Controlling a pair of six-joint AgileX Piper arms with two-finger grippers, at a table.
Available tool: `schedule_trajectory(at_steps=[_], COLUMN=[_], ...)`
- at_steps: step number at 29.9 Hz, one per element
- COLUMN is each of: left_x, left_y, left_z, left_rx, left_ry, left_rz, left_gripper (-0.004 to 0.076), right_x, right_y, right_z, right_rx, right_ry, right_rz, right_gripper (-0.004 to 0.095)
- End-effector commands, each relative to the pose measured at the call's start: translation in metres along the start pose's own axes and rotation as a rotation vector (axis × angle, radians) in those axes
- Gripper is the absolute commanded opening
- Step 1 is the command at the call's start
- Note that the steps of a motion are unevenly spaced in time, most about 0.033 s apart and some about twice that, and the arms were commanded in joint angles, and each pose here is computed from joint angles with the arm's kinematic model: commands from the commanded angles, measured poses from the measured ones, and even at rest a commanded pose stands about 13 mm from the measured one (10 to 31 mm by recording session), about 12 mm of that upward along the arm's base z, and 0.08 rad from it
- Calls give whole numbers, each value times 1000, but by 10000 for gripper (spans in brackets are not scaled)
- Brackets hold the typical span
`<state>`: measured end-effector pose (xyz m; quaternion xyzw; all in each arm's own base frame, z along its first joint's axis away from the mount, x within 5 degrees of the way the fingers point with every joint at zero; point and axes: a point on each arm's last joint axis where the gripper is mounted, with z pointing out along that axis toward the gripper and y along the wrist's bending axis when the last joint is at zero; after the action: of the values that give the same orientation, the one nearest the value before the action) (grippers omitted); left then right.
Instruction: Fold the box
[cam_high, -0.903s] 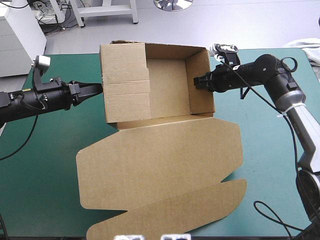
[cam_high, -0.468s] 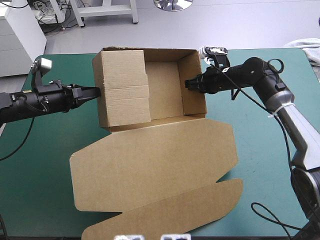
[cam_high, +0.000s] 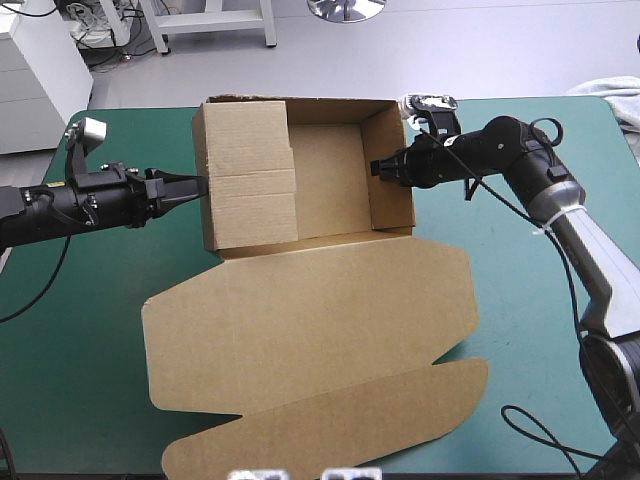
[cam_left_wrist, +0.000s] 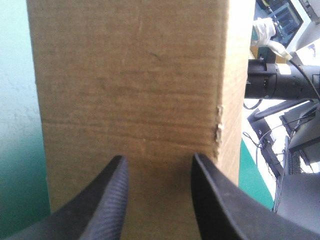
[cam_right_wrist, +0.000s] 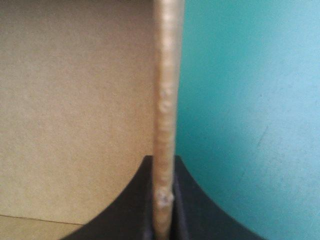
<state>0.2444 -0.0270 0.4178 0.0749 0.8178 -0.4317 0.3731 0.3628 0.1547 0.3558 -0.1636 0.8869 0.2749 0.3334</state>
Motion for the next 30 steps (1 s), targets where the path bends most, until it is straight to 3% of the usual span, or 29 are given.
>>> schedule_trajectory(at_steps=[1,8,16,30], left_x=[-1,0,4,9], left_y=[-23,-22,-9,6], left_z=[-7,-7,-7,13], left_rx=[103,88,-57,-459], left_ry=[-9,0,52,70], left_rz=[28,34,9,53], left_gripper=[304,304,303,291], right_x=[-14,-12,-10,-1], right_y=[14,16,39,66], right_z=[-17,0,10,18], right_rx=[-32,-43,-74,-110], right_ry=[-112,-95,-113,-78], right_rz=[14,21,-27,-83], right_gripper=[-11,-7,-5,0])
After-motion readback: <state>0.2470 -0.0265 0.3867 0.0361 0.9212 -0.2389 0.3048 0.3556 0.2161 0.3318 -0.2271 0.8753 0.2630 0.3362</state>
